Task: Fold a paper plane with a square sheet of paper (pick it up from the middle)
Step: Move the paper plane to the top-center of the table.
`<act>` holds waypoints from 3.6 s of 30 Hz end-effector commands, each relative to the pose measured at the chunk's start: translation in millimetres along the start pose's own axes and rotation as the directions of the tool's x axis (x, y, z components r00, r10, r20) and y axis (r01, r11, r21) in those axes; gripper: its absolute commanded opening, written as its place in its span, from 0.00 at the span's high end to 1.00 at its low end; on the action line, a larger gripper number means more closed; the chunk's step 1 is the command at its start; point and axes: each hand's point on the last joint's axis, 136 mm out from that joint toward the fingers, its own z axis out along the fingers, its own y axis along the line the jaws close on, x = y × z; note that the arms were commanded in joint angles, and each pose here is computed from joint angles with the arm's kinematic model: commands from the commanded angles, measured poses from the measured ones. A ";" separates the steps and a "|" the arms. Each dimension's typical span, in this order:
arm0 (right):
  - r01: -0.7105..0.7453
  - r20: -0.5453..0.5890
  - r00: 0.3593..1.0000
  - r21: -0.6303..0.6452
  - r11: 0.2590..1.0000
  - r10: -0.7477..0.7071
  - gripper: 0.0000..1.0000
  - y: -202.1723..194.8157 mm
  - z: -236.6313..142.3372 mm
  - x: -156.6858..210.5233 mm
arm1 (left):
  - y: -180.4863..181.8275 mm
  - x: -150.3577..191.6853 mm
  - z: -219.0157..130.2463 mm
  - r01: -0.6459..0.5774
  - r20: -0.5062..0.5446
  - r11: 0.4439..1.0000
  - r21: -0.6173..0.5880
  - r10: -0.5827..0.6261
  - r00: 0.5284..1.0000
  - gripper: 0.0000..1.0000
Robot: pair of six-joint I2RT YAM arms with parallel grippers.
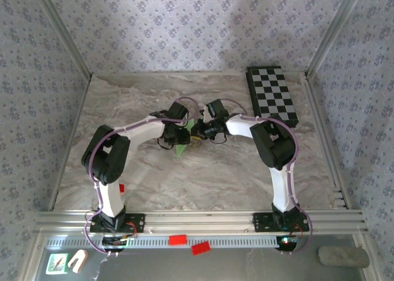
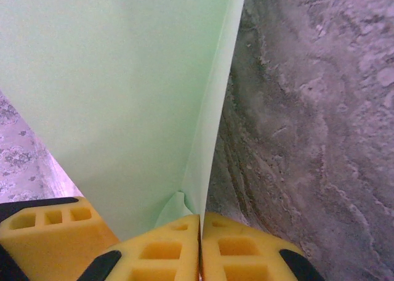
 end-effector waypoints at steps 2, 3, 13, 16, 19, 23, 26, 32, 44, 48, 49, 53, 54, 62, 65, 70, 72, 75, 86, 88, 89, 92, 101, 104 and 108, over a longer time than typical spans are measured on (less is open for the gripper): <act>0.023 -0.015 1.000 -0.011 1.000 -0.023 0.91 7.5 -1.9 -0.6 | 2.3 0.2 2.8 -0.056 -0.018 0.998 -0.032 0.055 0.998 0.60; 0.022 -0.015 1.000 -0.010 1.000 -0.022 0.91 7.4 -2.0 -0.8 | 2.6 0.3 3.3 -0.059 -0.020 0.998 -0.035 0.058 0.998 0.60; 0.022 -0.018 1.000 -0.008 1.000 -0.022 0.91 6.4 -1.2 -0.2 | 8.2 -7.3 1.2 -0.085 0.004 0.993 -0.077 0.086 0.996 0.70; 0.021 -0.019 1.000 -0.006 1.000 -0.021 0.91 5.6 -1.2 0.1 | 9.9 -8.4 1.6 -0.090 0.006 0.992 -0.092 0.091 0.996 0.74; 0.021 -0.021 1.000 -0.006 1.000 -0.021 0.92 5.5 -0.6 0.5 | 11.2 -8.9 3.0 -0.090 0.005 0.991 -0.099 0.091 0.996 0.77; 0.019 -0.022 1.000 -0.005 1.000 -0.019 0.92 5.0 -0.2 0.7 | 10.6 -7.6 6.1 -0.090 -0.003 0.991 -0.095 0.090 0.996 0.79; 0.020 -0.021 1.000 -0.006 1.000 -0.020 0.92 5.1 -0.4 0.5 | 10.5 -6.3 8.2 -0.091 -0.011 0.992 -0.091 0.090 0.996 0.79; 0.020 -0.022 1.000 -0.006 1.000 -0.020 0.92 5.0 0.5 1.1 | 9.9 -4.9 12.1 -0.094 -0.022 0.992 -0.086 0.093 0.995 0.78; 0.023 -0.014 1.000 -0.009 1.000 -0.023 0.90 8.2 -3.0 -1.2 | 7.7 -6.0 10.7 -0.088 -0.020 0.993 -0.078 0.087 0.996 0.86; 0.038 0.017 0.999 0.009 0.999 -0.038 0.81 9.8 -15.2 -6.8 | 5.6 -13.7 0.8 -0.079 0.007 0.994 -0.075 0.080 0.997 0.93; 0.038 0.032 0.999 0.022 0.999 -0.039 0.77 7.9 -20.0 -9.1 | 6.0 -16.6 -2.0 -0.073 0.016 0.994 -0.077 0.074 0.997 0.96; 0.049 0.115 0.992 0.086 0.995 -0.058 0.61 -1.0 -49.1 -19.0 | 10.6 -31.2 -14.3 -0.041 0.066 0.995 -0.094 0.047 0.997 1.00; 0.049 0.141 0.988 0.109 0.993 -0.065 0.56 -5.6 -58.3 -21.7 | 11.8 -37.5 -18.1 -0.029 0.087 0.995 -0.100 0.037 0.996 1.00; 0.032 0.329 0.935 0.294 0.955 -0.133 0.34 -39.9 -133.9 -37.3 | 30.8 -87.7 -21.9 0.055 0.180 0.966 -0.253 -0.009 0.984 1.00; 0.035 0.363 0.917 0.340 0.940 -0.166 0.30 -43.7 -151.5 -38.2 | 31.9 -107.3 -16.8 0.076 0.208 0.956 -0.282 -0.016 0.978 1.00; 0.053 0.380 0.902 0.371 0.927 -0.204 0.27 -44.0 -163.3 -36.6 | 32.0 -125.8 -3.8 0.090 0.203 0.946 -0.311 -0.027 0.979 1.00; 0.054 0.380 0.902 0.371 0.927 -0.204 0.26 -44.5 -164.3 -35.1 | 29.4 -130.8 3.5 0.094 0.193 0.948 -0.306 -0.034 0.981 1.00; 0.051 0.381 0.902 0.370 0.928 -0.202 0.26 -44.5 -165.8 -34.9 | 25.0 -136.2 15.1 0.096 0.180 0.951 -0.293 -0.043 0.983 1.00; 0.037 0.372 0.911 0.350 0.936 -0.175 0.26 -47.6 -162.6 -32.5 | 19.8 -143.8 49.6 0.071 0.112 0.952 -0.298 -0.039 0.993 0.93; 0.036 0.372 0.912 0.348 0.937 -0.173 0.26 -47.5 -162.2 -32.2 | 20.1 -143.4 52.8 0.068 0.106 0.951 -0.300 -0.038 0.994 0.90; 0.036 0.370 0.913 0.349 0.937 -0.173 0.26 -47.6 -162.1 -31.8 | 20.2 -143.2 54.1 0.068 0.104 0.952 -0.300 -0.038 0.994 0.88; 0.033 0.370 0.913 0.347 0.937 -0.169 0.26 -48.0 -162.3 -32.2 | 20.2 -142.3 56.5 0.067 0.097 0.952 -0.298 -0.040 0.995 0.83; 0.027 0.366 0.917 0.342 0.939 -0.160 0.26 -49.1 -159.9 -31.5 | 22.8 -134.9 65.2 0.065 0.066 0.951 -0.302 -0.047 0.997 0.75; 0.026 0.365 0.917 0.343 0.939 -0.159 0.27 -49.3 -159.9 -31.4 | 23.4 -132.1 67.4 0.065 0.056 0.951 -0.303 -0.050 0.997 0.73; 0.024 0.361 0.919 0.344 0.939 -0.156 0.27 -50.2 -159.2 -31.1 | 23.3 -130.2 71.4 0.064 0.048 0.952 -0.299 -0.052 0.998 0.71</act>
